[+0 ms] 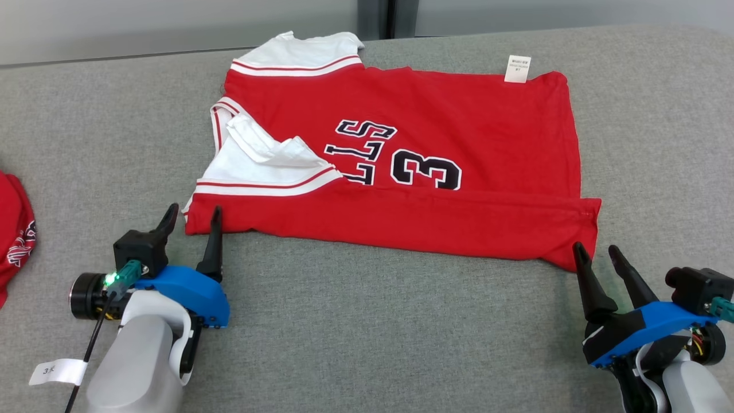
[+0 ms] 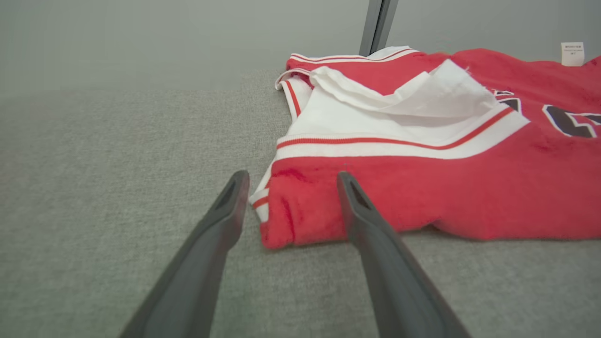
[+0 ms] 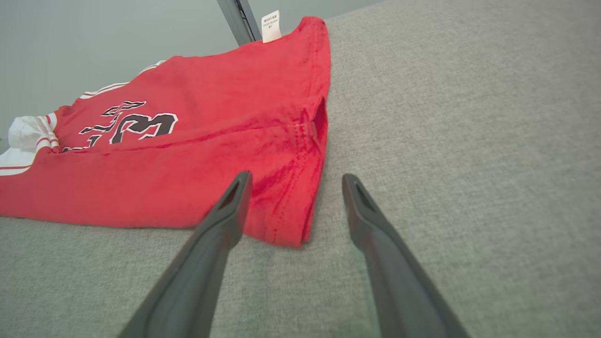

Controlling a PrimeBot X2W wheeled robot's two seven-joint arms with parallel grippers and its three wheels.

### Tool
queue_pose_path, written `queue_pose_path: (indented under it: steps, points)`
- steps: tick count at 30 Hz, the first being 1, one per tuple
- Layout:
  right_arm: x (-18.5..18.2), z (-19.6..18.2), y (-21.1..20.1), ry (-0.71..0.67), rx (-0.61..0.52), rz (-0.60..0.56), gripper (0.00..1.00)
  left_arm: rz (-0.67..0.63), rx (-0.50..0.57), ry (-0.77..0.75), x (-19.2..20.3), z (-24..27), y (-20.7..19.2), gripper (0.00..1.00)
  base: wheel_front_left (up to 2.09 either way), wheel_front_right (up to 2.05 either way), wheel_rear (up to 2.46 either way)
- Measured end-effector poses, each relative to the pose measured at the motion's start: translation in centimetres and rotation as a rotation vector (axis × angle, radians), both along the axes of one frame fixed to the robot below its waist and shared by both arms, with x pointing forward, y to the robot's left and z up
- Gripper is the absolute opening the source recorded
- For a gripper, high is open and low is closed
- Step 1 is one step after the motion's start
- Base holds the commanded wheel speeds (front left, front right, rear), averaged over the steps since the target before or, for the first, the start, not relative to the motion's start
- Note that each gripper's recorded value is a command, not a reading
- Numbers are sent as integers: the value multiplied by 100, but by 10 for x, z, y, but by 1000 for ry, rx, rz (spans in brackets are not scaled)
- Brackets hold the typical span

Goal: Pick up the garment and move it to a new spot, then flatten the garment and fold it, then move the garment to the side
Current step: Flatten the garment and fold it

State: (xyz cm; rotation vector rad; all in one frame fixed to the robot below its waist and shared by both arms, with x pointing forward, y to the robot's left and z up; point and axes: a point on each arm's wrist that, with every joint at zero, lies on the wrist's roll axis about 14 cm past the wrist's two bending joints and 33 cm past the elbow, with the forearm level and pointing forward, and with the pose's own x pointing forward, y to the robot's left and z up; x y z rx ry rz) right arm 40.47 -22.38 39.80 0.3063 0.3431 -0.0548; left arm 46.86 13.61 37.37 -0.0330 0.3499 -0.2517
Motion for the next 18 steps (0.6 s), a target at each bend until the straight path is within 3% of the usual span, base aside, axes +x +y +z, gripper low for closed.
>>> queue_pose_path:
  steps: [14,15,16,17,18]
  points:
    - [6,-26,14,84,-14,40,100,9,-3,94,0,-25,0,100,0,0,0]
    - [7,-27,15,87,-12,43,44,8,-3,97,1,-25,0,52,0,0,0]
    - [8,-28,17,89,-12,47,15,8,-2,100,1,-26,-1,31,0,0,0]
    - [9,-28,18,85,-10,50,0,6,-4,102,2,-26,-1,4,0,0,0]
    - [10,-28,20,83,-10,53,0,4,-4,103,2,-26,-2,0,0,0,0]
